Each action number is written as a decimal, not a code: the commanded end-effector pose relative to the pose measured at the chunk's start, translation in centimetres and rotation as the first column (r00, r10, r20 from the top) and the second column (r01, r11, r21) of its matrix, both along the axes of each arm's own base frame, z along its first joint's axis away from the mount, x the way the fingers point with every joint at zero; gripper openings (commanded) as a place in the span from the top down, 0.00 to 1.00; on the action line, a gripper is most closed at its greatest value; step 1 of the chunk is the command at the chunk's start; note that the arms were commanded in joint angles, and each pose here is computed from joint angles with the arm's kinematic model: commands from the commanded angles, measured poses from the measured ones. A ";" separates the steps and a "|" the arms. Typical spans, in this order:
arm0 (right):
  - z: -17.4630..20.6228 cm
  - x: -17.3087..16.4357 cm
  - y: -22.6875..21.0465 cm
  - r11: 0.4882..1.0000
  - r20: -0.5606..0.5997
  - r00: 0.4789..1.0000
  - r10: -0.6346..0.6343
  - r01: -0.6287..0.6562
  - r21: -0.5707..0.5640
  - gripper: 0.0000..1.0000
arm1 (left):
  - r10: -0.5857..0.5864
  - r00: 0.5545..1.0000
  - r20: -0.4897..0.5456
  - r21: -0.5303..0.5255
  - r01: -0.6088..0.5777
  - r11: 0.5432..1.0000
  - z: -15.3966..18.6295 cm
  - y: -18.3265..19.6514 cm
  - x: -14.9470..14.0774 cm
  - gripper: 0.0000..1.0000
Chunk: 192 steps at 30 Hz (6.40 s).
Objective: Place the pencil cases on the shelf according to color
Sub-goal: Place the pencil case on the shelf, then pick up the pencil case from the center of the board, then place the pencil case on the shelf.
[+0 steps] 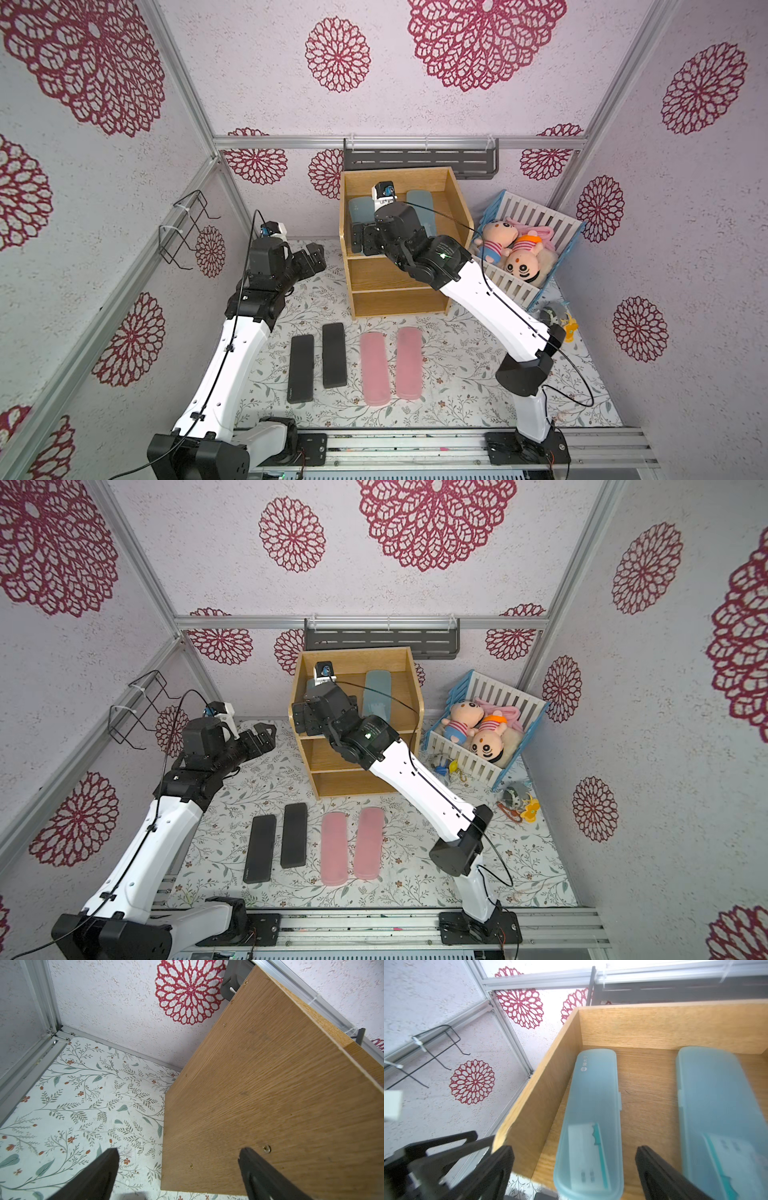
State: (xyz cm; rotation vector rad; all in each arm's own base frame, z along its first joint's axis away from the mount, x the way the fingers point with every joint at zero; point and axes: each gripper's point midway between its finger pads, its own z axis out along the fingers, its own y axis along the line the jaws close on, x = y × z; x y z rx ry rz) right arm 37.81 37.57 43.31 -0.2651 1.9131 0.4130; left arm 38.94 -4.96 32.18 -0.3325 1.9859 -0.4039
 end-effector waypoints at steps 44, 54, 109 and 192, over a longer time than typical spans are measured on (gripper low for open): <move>-36.9 -17.7 -8.7 0.991 -0.579 0.814 -0.051 -0.030 -0.130 0.01 | 0.143 0.944 -0.298 0.015 -0.145 0.989 -16.1 -3.7 -9.5 0.03; -40.5 -18.8 -9.5 0.954 -0.587 0.791 -0.173 -0.014 -0.301 0.01 | 0.139 0.940 -0.311 0.000 -0.146 0.989 -16.7 -4.0 -9.8 0.03; -25.9 -19.5 -15.2 0.993 -0.333 0.940 -0.079 0.103 0.054 0.30 | 0.201 0.950 -0.241 0.027 -0.200 0.979 -14.7 -3.2 -10.7 0.03; -22.7 -0.9 -14.8 0.991 -0.294 0.953 -0.070 0.033 -0.127 0.51 | 0.204 0.941 -0.271 0.076 -0.191 0.979 -15.7 -3.9 -8.7 0.03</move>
